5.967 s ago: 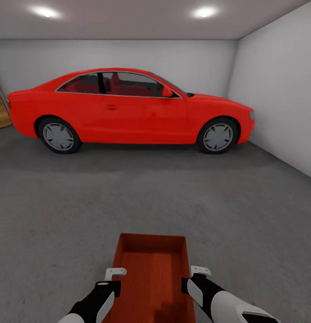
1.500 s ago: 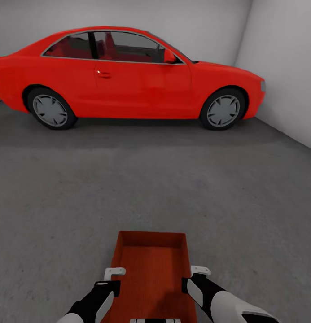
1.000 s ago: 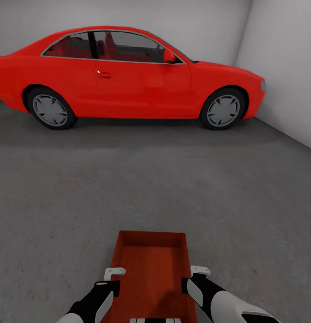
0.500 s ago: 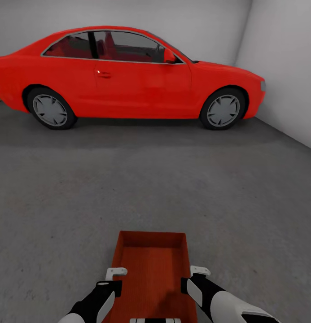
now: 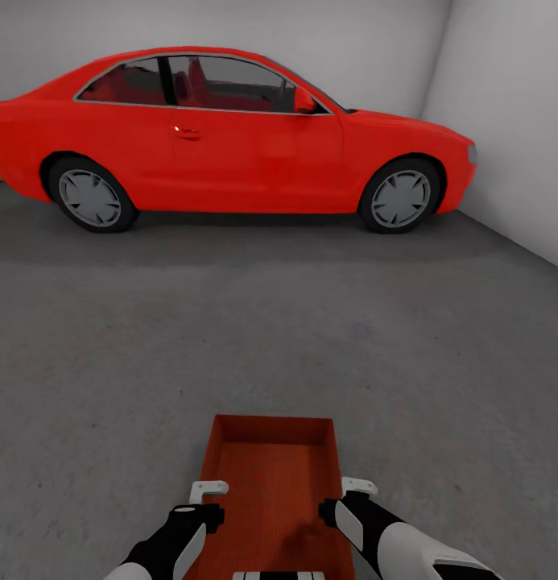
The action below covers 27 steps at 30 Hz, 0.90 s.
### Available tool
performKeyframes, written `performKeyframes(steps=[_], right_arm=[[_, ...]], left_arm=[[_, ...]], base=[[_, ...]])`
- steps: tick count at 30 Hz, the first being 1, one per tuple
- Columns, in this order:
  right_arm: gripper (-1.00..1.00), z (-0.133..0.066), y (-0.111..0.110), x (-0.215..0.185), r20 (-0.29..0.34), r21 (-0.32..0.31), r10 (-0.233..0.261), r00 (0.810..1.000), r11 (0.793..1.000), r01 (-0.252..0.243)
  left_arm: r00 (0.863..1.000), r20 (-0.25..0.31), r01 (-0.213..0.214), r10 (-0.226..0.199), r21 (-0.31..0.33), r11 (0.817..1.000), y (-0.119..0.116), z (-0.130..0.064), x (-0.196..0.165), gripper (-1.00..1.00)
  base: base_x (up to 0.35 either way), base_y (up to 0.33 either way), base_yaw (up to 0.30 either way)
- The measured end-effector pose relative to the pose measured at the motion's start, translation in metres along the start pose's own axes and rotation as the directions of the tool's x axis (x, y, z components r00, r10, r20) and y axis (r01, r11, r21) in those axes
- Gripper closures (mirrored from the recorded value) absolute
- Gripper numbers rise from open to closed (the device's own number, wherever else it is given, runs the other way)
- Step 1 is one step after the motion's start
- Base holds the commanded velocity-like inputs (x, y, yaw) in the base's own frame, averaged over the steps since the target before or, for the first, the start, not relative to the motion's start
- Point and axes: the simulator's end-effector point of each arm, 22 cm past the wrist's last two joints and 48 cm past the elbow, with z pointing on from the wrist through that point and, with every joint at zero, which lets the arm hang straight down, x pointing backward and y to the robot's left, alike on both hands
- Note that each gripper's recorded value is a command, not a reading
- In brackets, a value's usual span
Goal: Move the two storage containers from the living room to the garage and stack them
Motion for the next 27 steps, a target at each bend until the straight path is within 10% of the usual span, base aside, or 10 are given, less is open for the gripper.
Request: performKeyframes(steps=[27], right_arm=[[-1.00,-0.026,-0.001,-0.014,0.000,0.002,0.000,1.000,1.000,0.000]], left_arm=[[1.000,0.001,0.004,-0.004,0.000,1.000,0.002,-0.025,-0.019,-1.00]], base=[[0.000,0.000,0.000]])
